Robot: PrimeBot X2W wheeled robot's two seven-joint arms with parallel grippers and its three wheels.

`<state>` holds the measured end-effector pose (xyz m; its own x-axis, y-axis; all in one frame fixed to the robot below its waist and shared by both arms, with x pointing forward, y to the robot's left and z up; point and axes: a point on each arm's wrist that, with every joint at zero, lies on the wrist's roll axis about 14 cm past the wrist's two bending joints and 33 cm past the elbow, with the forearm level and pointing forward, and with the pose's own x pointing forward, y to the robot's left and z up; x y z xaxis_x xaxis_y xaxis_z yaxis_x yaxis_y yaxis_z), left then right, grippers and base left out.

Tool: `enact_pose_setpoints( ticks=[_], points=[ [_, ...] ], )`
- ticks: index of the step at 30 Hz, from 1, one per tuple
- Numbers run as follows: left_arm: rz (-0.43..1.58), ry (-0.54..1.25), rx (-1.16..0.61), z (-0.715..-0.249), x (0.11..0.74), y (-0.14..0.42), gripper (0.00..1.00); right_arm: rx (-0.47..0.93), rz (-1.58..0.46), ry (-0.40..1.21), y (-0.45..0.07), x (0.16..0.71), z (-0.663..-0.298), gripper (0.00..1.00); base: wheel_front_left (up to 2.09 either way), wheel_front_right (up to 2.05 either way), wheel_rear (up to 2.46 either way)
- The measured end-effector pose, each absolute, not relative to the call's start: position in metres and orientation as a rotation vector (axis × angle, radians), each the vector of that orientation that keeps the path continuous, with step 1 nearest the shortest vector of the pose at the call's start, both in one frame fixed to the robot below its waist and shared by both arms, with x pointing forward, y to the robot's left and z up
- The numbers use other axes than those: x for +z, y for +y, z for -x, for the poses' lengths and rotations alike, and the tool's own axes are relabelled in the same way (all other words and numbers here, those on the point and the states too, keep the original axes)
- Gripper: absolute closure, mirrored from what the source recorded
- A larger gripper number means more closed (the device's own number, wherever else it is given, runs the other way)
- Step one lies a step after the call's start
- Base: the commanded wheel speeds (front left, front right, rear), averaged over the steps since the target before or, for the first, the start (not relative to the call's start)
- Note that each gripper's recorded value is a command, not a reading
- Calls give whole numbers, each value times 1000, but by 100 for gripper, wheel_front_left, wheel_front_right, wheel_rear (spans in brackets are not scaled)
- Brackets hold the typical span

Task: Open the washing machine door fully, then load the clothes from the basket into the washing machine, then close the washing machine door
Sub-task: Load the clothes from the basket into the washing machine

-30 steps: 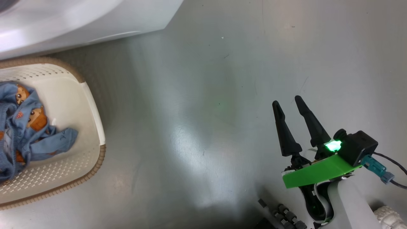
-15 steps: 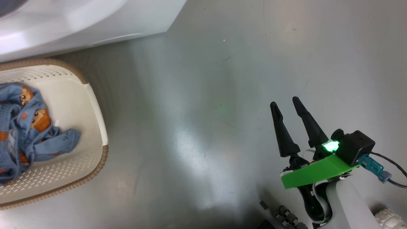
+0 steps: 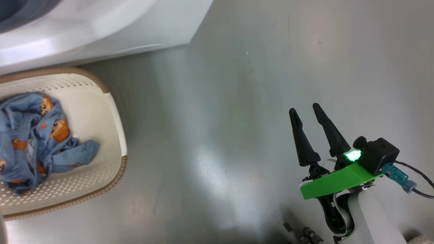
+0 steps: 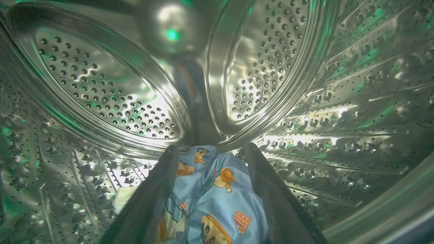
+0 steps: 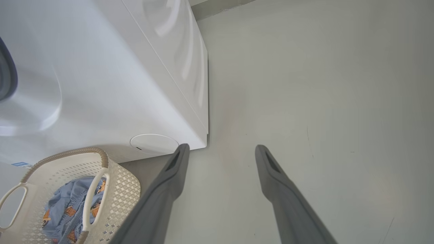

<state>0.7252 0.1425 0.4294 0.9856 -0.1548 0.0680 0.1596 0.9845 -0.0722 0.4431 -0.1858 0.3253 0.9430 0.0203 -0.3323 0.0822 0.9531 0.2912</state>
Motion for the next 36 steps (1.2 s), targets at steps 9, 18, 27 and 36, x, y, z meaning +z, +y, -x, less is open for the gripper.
enact_pose_setpoints(
  ticks=[9,18,27,36],
  points=[
    [115,-42,-151,-704,439,141,0,-10,-317,297,-180,341,-450,0,0,0,0],
    [126,-39,-126,-673,453,157,0,21,-326,249,-170,360,-457,0,0,0,0],
    [97,-106,-136,-633,487,161,0,36,-334,234,-163,375,-448,0,0,0,0],
    [66,-154,-120,-595,515,176,0,51,-332,205,-159,393,-437,0,0,0,0]
  ],
)
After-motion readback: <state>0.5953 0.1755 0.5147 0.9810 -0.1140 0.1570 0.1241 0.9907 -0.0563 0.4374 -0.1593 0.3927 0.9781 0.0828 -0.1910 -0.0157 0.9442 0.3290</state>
